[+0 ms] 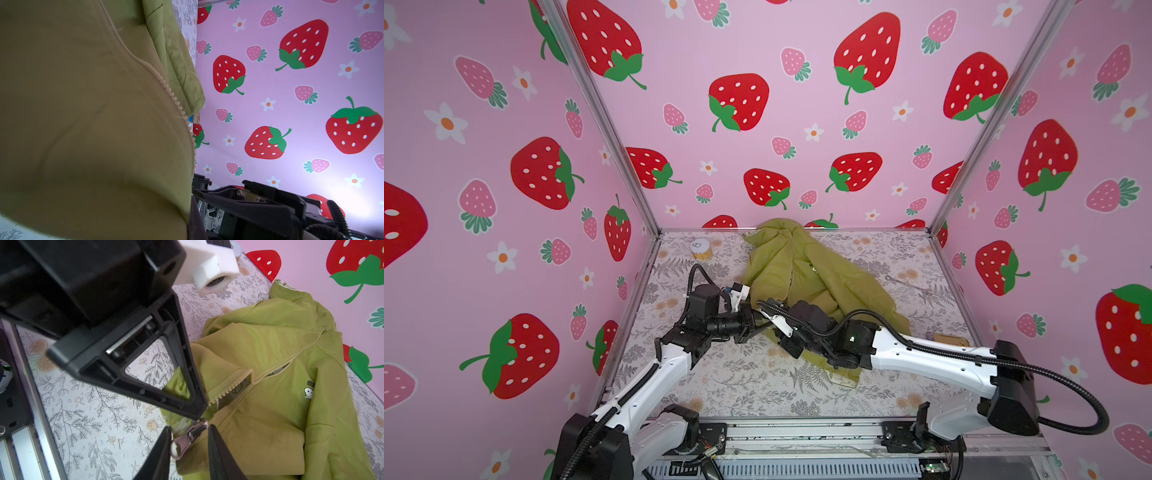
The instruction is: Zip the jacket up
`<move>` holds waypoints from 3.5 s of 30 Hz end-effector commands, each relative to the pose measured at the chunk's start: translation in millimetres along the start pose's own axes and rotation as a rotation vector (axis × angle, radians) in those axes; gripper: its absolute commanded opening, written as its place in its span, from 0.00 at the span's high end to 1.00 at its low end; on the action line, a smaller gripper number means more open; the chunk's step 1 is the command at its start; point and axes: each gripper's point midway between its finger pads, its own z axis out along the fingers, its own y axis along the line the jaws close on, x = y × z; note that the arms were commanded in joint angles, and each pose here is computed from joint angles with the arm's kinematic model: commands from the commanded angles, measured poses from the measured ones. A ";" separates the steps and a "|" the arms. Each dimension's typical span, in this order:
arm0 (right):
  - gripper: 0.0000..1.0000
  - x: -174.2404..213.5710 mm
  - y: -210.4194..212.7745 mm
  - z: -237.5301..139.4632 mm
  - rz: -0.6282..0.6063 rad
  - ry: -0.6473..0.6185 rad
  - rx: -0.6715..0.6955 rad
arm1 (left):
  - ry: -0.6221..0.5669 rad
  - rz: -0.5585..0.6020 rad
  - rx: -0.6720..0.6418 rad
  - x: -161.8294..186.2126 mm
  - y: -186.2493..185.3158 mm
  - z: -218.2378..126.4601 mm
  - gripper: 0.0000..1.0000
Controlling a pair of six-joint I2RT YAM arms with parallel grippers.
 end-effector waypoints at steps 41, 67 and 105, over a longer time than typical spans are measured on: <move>1.00 -14.8 -16.2 -12.8 0.050 -0.091 0.039 | 0.035 0.044 0.075 6.3 -18.2 -3.8 0.64; 1.00 -14.1 -21.7 -0.3 0.175 -0.148 -0.112 | -0.004 0.249 -0.022 34.1 0.6 -6.3 0.44; 1.00 15.0 -49.1 20.6 0.242 -0.131 -0.060 | -0.003 0.220 -0.050 26.1 13.5 14.5 1.00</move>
